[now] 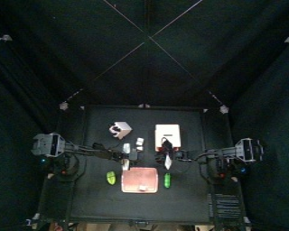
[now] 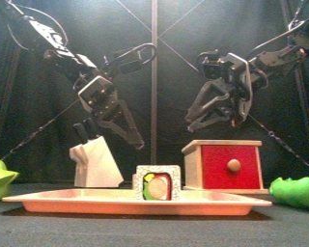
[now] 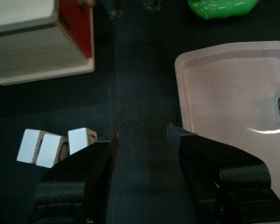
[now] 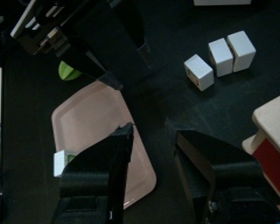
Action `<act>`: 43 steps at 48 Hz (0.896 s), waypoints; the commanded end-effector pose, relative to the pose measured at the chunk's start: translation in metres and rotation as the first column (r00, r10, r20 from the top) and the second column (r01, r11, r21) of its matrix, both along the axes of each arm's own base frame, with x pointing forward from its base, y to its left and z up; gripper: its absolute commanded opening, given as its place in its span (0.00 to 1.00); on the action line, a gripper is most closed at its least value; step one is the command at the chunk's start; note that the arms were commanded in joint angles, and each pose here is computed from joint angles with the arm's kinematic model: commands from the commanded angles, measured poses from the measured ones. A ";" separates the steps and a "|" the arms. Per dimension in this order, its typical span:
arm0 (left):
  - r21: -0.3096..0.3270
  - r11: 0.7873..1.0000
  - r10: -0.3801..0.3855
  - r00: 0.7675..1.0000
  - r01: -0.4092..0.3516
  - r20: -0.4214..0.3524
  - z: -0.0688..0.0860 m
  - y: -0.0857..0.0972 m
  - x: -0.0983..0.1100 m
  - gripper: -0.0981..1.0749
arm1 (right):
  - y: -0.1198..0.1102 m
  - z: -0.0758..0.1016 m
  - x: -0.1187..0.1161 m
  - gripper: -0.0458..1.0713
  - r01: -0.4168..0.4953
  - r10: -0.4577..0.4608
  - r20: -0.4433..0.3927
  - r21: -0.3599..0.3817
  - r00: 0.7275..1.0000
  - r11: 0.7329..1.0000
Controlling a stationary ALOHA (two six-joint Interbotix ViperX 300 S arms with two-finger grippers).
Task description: Grab white sushi piece from plate
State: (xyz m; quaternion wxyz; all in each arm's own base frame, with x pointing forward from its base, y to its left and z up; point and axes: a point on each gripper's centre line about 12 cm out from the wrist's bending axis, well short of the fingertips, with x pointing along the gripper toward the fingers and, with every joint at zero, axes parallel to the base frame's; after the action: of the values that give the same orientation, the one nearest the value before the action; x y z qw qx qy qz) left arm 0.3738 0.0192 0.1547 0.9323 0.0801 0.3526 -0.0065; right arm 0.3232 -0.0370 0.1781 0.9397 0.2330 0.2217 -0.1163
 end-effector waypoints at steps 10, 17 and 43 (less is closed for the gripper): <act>-0.070 0.993 -0.088 0.995 0.091 0.041 0.012 -0.056 0.007 0.81 | 0.001 0.016 0.004 0.71 -0.005 0.005 0.045 -0.007 0.999 1.000; -0.111 0.985 -0.129 0.991 0.133 0.046 0.013 -0.085 0.010 0.81 | 0.001 0.016 0.004 0.71 -0.005 0.005 0.045 -0.007 0.999 1.000; -0.175 0.977 -0.127 0.992 0.122 -0.015 0.000 -0.124 0.038 0.81 | 0.001 0.016 0.002 0.71 -0.006 0.006 0.039 -0.006 0.999 1.000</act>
State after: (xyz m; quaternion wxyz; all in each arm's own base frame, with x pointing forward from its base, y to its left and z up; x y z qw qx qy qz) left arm 0.4031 -0.0972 0.1406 0.9219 0.0359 0.3738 -0.0951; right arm 0.3222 -0.0357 0.1785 0.9389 0.2323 0.2266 -0.1149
